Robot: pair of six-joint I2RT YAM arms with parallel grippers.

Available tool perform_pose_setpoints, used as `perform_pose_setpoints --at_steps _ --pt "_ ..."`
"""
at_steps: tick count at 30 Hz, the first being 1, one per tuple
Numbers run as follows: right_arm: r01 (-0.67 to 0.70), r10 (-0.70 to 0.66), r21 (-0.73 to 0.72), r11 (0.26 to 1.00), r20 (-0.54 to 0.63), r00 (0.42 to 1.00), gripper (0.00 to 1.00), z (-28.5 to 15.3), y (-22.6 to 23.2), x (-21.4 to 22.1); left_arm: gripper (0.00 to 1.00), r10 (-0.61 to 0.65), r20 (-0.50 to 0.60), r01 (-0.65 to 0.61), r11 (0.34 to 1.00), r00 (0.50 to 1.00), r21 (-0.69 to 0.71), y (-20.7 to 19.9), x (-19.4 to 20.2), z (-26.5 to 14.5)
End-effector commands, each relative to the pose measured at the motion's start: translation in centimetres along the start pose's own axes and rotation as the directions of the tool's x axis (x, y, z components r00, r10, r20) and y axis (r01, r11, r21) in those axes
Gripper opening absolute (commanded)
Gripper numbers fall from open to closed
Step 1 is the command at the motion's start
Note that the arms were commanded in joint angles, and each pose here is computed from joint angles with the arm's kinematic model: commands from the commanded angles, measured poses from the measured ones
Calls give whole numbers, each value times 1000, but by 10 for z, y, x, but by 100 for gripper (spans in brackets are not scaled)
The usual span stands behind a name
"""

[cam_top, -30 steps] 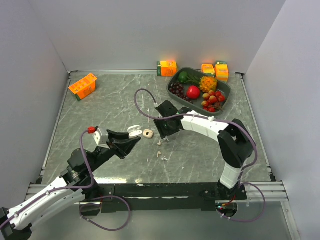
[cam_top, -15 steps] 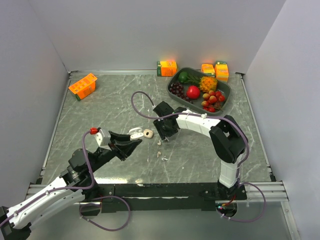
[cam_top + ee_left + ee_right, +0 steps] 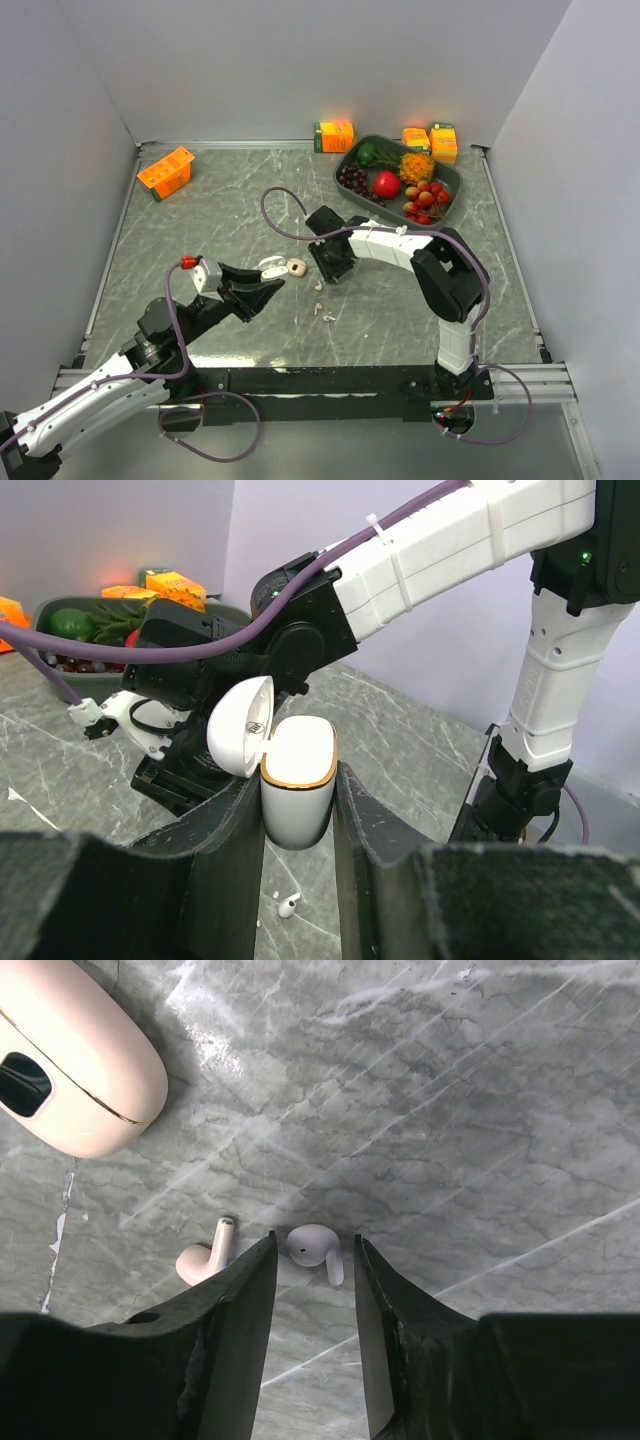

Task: Insert the wireless bluetooth earbuds into the charging case
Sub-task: Pick up the earbud from the center of the board.

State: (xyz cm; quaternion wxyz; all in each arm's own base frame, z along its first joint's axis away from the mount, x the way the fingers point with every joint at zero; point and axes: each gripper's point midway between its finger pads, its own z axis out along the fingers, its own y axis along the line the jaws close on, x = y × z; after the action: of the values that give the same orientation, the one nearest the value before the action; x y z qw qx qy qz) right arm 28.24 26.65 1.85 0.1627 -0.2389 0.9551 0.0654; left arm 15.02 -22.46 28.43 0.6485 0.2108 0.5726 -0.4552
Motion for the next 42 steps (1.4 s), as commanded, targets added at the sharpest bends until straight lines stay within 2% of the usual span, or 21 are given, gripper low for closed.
perform_pose_setpoints --at_steps 1,11,26,29,33,35,42 --pt "4 -4 -1 1000 48 999 43 -1 5 -20 2 6 47 -7 1000 999 26 -7 -16 2" --pt "11 -11 -4 1000 40 999 46 3 8 -20 2 5 46 -6 999 999 32 -9 -16 1" --pt "-21 21 3 1000 37 999 25 1 5 -7 2 0 44 -2 999 999 33 -10 -15 2" --pt "-66 67 -19 998 75 995 18 -10 6 -13 2 -2 47 1 1000 999 28 -10 -16 1" --pt "-133 139 -53 990 127 982 4 -28 4 -25 2 -1 60 0 1000 998 17 -8 -19 0" --pt "-158 164 -58 986 140 976 0 -32 2 -29 2 1 59 -2 1000 998 13 -8 -21 0" --pt "-300 315 -110 947 154 937 0 -42 -8 -36 2 -2 65 3 1000 998 -6 -4 -21 0"
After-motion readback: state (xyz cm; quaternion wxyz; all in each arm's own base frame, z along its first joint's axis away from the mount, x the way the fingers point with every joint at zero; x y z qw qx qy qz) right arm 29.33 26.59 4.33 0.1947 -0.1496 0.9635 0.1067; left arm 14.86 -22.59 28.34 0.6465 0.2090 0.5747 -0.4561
